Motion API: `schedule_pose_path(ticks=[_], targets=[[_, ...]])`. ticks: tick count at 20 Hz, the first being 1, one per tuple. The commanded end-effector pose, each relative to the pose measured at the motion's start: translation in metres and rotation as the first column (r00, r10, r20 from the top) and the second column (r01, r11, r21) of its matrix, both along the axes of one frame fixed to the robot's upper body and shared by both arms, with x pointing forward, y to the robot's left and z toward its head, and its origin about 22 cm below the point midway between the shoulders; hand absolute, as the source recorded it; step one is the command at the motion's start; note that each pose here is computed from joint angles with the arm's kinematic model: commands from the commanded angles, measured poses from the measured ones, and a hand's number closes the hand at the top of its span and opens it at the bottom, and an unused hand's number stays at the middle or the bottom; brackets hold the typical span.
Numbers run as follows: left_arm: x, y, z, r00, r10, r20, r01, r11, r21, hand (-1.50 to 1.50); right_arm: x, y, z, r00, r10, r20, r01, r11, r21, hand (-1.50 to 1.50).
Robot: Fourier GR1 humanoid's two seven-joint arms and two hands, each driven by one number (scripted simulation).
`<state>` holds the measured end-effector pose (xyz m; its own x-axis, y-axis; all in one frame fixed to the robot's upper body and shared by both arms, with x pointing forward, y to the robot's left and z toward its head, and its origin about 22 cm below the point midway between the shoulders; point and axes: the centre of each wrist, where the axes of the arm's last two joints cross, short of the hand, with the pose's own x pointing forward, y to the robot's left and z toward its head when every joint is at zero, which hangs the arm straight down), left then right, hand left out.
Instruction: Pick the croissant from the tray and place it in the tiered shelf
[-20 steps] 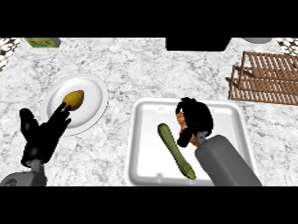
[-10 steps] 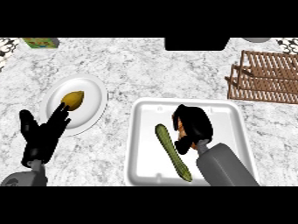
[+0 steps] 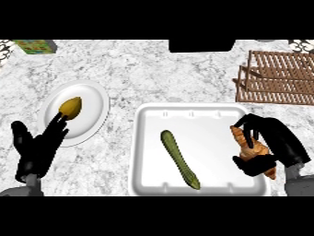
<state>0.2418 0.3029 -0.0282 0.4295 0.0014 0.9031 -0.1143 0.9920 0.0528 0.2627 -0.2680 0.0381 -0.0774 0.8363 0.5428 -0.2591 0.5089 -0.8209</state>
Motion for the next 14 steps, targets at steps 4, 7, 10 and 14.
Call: schedule_pose_path(ticks=[4, 7, 10, 14], targets=[[-0.012, 0.015, 0.005, 0.999, 0.001, -0.033, -0.001, 1.000, -0.006, 0.00, -0.041, -0.046, 0.111, 0.963, -0.078, 0.257, 0.069, 0.997, 0.043, 1.50], [0.004, 0.002, 0.010, 1.000, -0.001, -0.031, 0.002, 1.000, 0.016, 0.00, -0.055, -0.055, 0.149, 0.937, -0.180, 0.298, 0.161, 0.983, 0.090, 1.50], [0.003, -0.013, -0.003, 1.000, -0.011, -0.015, 0.011, 1.000, 0.001, 0.00, -0.060, -0.072, 0.189, 0.909, -0.236, 0.343, 0.205, 0.971, 0.125, 1.50], [0.010, 0.011, 0.008, 1.000, -0.011, -0.007, 0.011, 1.000, -0.008, 0.00, -0.075, -0.094, 0.234, 0.879, -0.296, 0.373, 0.259, 0.955, 0.146, 1.50]])
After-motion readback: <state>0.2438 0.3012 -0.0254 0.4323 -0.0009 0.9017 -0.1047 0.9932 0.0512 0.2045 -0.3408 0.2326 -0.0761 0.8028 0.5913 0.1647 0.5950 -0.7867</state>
